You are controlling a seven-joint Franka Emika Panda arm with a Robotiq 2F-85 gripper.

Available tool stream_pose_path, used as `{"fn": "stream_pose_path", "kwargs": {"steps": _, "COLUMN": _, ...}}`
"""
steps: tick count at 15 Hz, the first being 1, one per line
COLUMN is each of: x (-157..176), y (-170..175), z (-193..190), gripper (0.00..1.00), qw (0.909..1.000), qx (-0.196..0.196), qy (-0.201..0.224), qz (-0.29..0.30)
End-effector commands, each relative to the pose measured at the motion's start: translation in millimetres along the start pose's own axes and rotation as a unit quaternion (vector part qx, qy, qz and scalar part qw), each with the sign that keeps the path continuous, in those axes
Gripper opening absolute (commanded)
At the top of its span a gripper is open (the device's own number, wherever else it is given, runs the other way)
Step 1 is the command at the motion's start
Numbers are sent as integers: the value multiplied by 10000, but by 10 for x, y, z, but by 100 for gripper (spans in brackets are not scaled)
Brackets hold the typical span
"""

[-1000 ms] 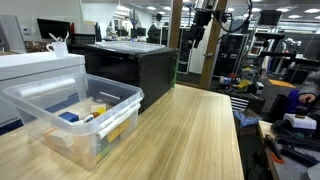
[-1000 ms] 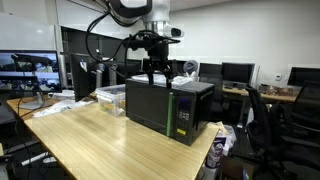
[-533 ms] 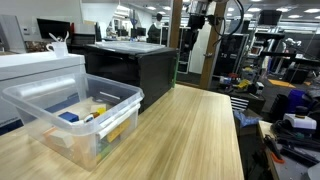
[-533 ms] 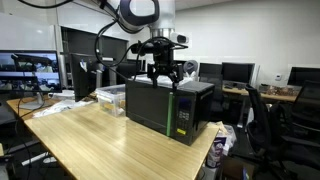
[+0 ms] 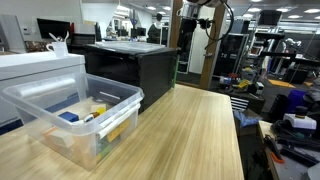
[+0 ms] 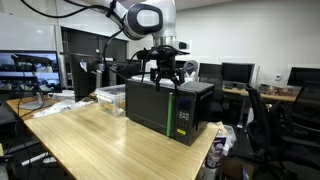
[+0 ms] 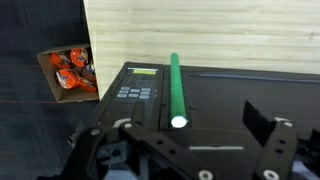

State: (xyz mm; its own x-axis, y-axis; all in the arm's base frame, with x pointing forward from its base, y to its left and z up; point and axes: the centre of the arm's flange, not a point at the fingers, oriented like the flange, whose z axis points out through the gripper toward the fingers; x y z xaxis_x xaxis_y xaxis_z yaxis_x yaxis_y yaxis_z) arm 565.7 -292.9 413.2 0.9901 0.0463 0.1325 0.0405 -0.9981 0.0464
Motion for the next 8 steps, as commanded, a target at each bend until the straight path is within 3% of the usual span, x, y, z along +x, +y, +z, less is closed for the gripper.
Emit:
{"fn": "stream_pose_path", "kwargs": {"steps": 1, "x": 101, "y": -42, "z": 64, "gripper": 100, "qw": 9998, "qx": -34, "qy": 143, "qz": -126}}
{"fn": "stream_pose_path", "kwargs": {"steps": 8, "x": 42, "y": 104, "z": 174, "gripper": 100, "qw": 9995, "qx": 160, "qy": 174, "qz": 191}}
